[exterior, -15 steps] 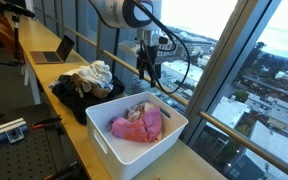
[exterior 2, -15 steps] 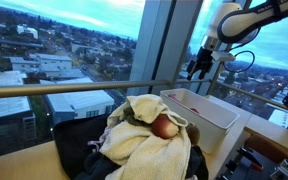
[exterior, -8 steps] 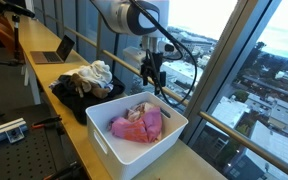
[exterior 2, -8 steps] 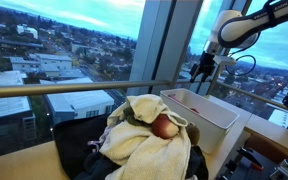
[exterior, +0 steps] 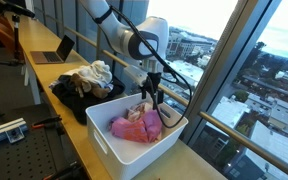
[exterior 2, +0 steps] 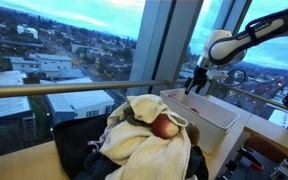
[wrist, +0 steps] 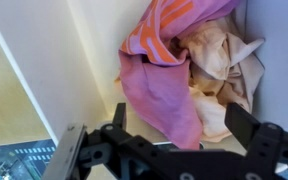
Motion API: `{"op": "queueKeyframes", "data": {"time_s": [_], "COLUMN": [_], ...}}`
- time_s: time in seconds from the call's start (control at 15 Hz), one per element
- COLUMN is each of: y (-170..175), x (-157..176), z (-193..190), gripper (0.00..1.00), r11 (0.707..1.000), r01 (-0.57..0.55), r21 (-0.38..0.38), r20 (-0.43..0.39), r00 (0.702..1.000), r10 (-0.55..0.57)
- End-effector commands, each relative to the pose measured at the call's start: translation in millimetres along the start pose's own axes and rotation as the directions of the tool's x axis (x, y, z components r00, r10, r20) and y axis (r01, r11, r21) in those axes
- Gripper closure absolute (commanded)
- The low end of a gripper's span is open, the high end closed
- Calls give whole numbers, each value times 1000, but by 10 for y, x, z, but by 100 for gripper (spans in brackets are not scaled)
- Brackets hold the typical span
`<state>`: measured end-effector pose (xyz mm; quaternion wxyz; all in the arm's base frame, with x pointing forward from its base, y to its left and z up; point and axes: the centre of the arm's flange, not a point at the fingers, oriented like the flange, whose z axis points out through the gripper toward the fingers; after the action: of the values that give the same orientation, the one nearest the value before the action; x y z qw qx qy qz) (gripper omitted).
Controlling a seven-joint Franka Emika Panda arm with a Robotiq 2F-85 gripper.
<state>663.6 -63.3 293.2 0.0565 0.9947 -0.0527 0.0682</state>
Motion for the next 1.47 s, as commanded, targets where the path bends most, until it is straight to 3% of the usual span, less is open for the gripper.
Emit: {"op": "queueKeyframes", "data": {"time_s": [0.0,0.6,1.0,1.27,1.33,1.4], "y": [1,8,148,153,140,134], "x": [254,602,414,245,204,181], "z": [286,972,1747,2016,2027,2018], "gripper": [0,0,0,0,25,28], "r11": [1000,1000,994,987,986,986], "r01": [24,3,-79,-125,-129,-130], "r21": [8,28,78,103,105,107], "r20": [-14,-6,79,123,129,129], "r00": [1000,1000,994,986,985,985], "r10": [-23,-3,73,112,116,116]}}
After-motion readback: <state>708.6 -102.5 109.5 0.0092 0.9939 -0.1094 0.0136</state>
